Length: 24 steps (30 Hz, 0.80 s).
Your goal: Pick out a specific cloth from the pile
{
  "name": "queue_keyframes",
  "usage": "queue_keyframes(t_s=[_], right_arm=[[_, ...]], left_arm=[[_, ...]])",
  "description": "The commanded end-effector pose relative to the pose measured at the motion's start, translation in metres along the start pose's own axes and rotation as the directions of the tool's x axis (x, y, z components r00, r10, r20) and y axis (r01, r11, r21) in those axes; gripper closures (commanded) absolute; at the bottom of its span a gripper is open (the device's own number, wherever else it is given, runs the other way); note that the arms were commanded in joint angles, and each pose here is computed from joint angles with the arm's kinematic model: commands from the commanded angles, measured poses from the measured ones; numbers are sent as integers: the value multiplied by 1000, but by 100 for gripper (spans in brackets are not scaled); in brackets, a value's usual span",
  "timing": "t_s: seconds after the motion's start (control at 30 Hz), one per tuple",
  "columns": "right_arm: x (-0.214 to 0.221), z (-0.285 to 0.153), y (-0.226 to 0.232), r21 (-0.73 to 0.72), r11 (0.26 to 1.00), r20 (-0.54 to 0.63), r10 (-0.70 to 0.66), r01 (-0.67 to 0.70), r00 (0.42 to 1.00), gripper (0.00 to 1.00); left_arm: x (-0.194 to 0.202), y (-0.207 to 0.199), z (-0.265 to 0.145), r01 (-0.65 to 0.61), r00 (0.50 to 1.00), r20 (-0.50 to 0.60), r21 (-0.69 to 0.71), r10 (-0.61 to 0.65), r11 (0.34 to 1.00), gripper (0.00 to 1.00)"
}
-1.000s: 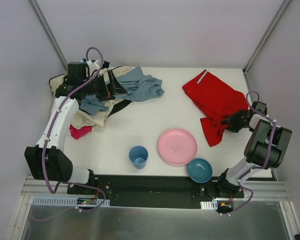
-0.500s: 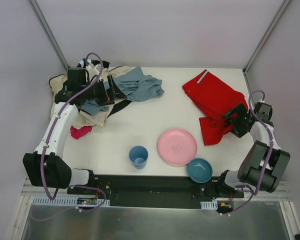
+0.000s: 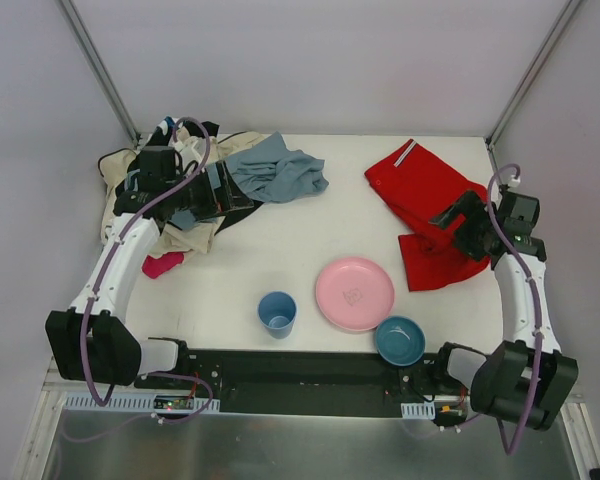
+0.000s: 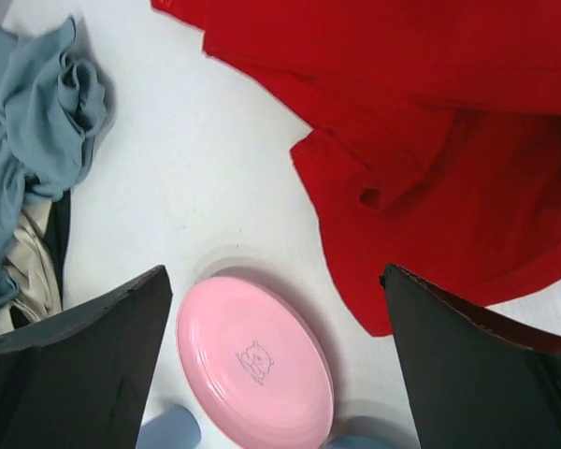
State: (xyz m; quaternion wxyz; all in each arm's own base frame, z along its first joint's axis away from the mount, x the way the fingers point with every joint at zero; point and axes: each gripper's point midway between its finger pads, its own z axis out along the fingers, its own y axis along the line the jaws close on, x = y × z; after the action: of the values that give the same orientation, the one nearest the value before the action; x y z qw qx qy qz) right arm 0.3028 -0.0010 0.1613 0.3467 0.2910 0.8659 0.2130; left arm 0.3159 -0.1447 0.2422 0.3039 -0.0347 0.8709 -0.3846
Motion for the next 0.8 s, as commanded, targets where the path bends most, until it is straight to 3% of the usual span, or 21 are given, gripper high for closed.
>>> queue_keyframes(t_s=[0.0, 0.17, 0.5, 0.77], right_arm=[[-1, -16, 25, 10, 990, 8, -141, 141, 990, 4], [16, -18, 40, 9, 972, -21, -234, 235, 972, 4], [46, -36, 33, 19, 947, -18, -320, 320, 947, 4], [61, -61, 15, 19, 945, 83, -327, 327, 941, 4]], left_arm=[[0, 12, -7, -94, 993, 66, -83, 99, 992, 1], [7, 36, -14, -126, 986, 79, -216, 146, 968, 1], [26, 94, -55, -101, 968, 131, -571, 212, 814, 1], [37, 87, -89, -89, 929, 246, -578, 277, 811, 1]])
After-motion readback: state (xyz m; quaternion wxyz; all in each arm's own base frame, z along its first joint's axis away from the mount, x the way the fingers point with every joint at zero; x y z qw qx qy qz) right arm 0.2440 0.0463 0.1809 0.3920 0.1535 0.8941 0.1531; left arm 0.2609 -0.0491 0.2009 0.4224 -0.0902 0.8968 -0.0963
